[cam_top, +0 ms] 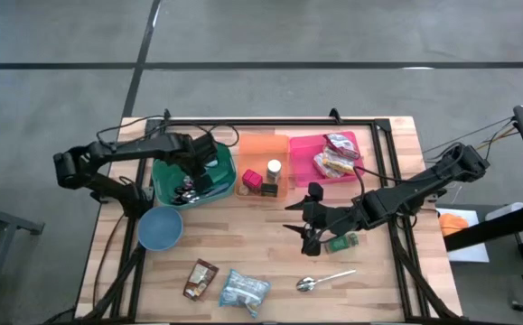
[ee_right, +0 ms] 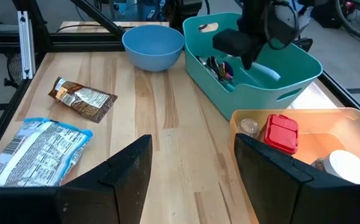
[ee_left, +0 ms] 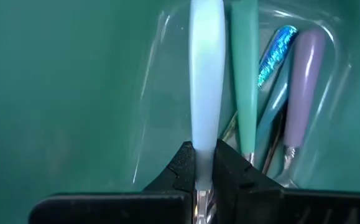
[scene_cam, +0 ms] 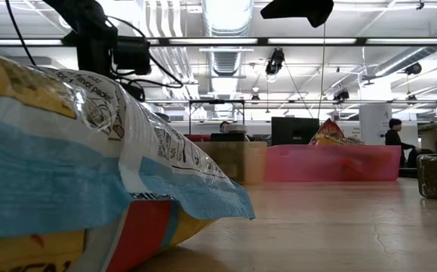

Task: Pick & Place Food Item
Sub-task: Put the dark blue spoon into the green bin

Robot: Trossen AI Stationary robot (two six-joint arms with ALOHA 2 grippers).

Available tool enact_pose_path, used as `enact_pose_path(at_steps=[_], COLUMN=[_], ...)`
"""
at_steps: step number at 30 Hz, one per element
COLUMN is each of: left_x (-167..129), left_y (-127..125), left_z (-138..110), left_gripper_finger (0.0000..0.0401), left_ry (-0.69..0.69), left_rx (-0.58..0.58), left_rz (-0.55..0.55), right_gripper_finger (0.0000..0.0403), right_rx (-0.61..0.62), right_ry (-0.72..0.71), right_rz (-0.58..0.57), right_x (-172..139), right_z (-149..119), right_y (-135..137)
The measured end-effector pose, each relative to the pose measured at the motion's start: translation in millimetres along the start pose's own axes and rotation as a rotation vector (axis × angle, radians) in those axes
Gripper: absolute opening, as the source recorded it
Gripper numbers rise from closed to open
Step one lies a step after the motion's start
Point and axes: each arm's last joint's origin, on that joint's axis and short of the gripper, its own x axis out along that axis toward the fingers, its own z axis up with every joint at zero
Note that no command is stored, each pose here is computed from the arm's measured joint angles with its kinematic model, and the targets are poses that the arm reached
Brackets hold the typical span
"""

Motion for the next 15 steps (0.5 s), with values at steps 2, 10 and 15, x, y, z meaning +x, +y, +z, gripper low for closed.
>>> enact_pose_path(at_steps=[2,10,15], left_x=[4,22,27], left_y=[-2,-7,-10], left_z=[-2,-12,-15], left_gripper_finger=[0.0019,0.0019,0.0019], left_ry=[-0.004,-0.019,-0.025], left_rx=[-0.003,0.016,0.022], left_rz=[0.016,0.042,0.048], right_gripper_finger=[0.0225,0.0225,0.0225], right_rx=[0.002,0.006,0.003], right_ry=[-0.001,-0.004,-0.005], right_rz=[0.000,0.001,0.001], right_x=[0,0,0], right_z=[0,0,0], right_y=[0,0,0])
